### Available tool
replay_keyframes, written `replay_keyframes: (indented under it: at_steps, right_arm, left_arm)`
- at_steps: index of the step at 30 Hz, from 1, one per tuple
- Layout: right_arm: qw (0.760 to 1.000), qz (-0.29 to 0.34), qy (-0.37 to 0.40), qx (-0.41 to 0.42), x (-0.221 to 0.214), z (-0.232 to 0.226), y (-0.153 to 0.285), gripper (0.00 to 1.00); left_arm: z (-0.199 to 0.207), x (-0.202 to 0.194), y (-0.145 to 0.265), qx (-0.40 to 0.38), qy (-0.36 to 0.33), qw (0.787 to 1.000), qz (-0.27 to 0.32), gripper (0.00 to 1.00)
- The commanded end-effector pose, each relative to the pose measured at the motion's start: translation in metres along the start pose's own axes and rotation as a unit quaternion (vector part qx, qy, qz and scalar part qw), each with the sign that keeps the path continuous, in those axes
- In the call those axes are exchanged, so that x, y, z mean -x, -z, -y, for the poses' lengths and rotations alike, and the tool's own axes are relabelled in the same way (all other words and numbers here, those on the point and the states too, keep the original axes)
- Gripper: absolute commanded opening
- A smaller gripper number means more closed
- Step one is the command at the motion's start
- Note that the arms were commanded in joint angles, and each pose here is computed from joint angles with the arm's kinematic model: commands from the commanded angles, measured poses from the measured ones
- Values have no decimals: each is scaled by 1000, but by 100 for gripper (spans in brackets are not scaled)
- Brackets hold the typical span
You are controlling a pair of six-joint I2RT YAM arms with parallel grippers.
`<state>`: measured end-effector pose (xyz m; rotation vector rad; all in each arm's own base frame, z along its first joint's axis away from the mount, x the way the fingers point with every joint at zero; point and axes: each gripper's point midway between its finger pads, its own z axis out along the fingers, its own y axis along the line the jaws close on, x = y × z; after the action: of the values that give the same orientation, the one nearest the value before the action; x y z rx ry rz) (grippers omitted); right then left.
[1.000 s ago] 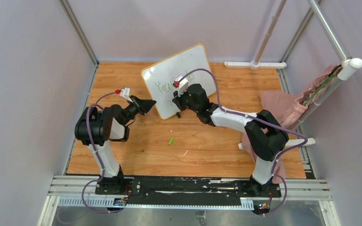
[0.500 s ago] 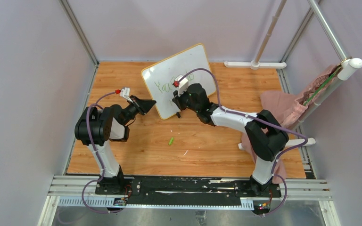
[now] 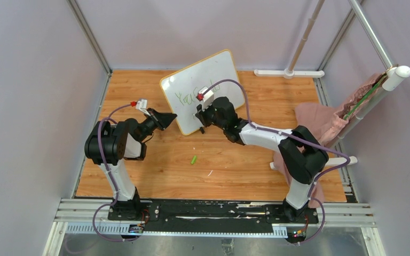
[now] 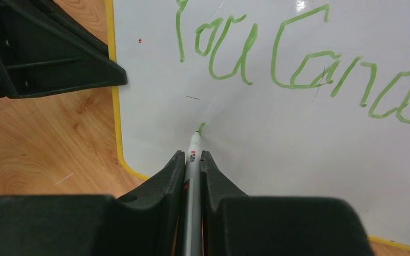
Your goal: Write a sentence on the whiteboard
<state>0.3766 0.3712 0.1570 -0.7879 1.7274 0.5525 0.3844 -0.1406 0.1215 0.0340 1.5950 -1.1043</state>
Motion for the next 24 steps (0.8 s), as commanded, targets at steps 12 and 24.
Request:
replay_keyframes:
  at_steps: [12,24]
  right_arm:
    - [999,25,0,25,9,-28,1,0]
    - [1000,0,-1,0,-7,-11,-7,0]
  left_arm:
    - [-1,-3,-3,-2,-8,1000,1,0]
    - [-1,-3,-4,-3,-9,1000,2,0]
